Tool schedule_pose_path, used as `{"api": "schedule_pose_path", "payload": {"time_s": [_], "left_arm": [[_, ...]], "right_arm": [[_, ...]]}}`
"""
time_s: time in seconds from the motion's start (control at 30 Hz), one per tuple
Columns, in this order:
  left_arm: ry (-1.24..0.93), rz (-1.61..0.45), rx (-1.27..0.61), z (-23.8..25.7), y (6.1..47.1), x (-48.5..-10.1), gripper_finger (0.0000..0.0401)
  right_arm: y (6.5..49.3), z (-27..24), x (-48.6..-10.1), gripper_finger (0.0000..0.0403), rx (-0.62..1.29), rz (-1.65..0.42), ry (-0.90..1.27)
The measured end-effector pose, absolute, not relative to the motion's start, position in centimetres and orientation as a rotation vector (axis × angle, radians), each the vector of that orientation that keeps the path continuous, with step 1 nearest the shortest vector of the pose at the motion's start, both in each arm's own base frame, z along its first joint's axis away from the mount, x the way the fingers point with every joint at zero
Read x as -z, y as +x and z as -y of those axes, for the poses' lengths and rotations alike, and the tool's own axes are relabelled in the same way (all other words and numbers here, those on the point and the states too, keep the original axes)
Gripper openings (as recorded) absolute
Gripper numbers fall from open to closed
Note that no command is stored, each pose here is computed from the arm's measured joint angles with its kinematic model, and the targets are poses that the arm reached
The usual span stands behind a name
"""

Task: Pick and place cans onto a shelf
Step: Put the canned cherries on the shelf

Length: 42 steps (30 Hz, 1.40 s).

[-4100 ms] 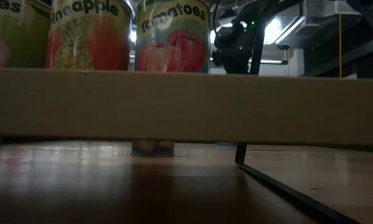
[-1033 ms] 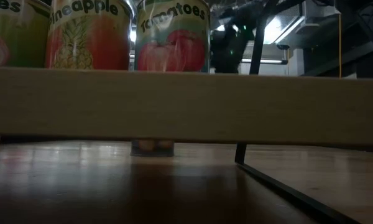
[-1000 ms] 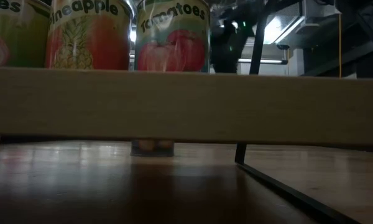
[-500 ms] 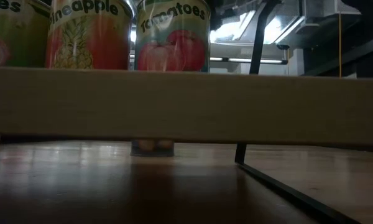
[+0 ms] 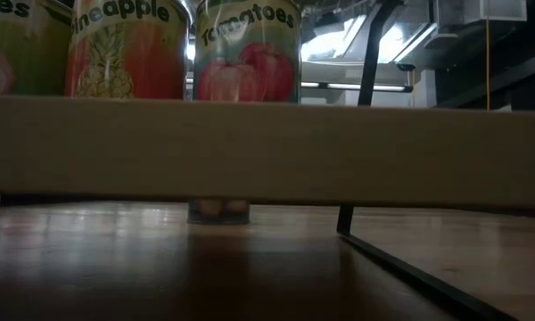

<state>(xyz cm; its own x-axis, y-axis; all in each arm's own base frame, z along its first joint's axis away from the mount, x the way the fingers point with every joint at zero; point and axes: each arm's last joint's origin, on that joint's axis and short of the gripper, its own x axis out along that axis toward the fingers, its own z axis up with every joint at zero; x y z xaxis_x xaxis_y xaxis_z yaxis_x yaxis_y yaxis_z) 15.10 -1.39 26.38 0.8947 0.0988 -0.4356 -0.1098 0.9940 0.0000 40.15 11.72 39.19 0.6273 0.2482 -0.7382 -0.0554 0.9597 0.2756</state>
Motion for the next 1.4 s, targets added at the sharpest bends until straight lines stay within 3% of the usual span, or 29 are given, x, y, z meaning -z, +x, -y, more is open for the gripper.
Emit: {"api": "schedule_pose_path", "payload": {"time_s": [0.23, 0.5, 1.0, 1.4], "left_arm": [[-0.046, -0.451, -0.111, 1.4, 15.1, -26.4, 0.0079], [-0.047, -0.45, -0.11, 1.4, 15.1, -26.4, 0.0079], [-0.047, -0.451, -0.11, 1.4, 15.1, -26.4, 0.0079], [-0.047, -0.451, -0.11, 1.4, 15.1, -26.4, 0.0079]], "right_arm": [[40.9, -18.1, -36.6, 0.0, -0.171, -0.856, 0.266], [42.9, -21.9, -31.8, 0.0004, -0.177, -0.904, 0.296], [44.6, -23.1, -27.4, 0.0005, -0.116, -0.985, 0.337], [44.8, -23.1, -26.9, 0.0006, -0.092, -0.983, 0.321]]}}
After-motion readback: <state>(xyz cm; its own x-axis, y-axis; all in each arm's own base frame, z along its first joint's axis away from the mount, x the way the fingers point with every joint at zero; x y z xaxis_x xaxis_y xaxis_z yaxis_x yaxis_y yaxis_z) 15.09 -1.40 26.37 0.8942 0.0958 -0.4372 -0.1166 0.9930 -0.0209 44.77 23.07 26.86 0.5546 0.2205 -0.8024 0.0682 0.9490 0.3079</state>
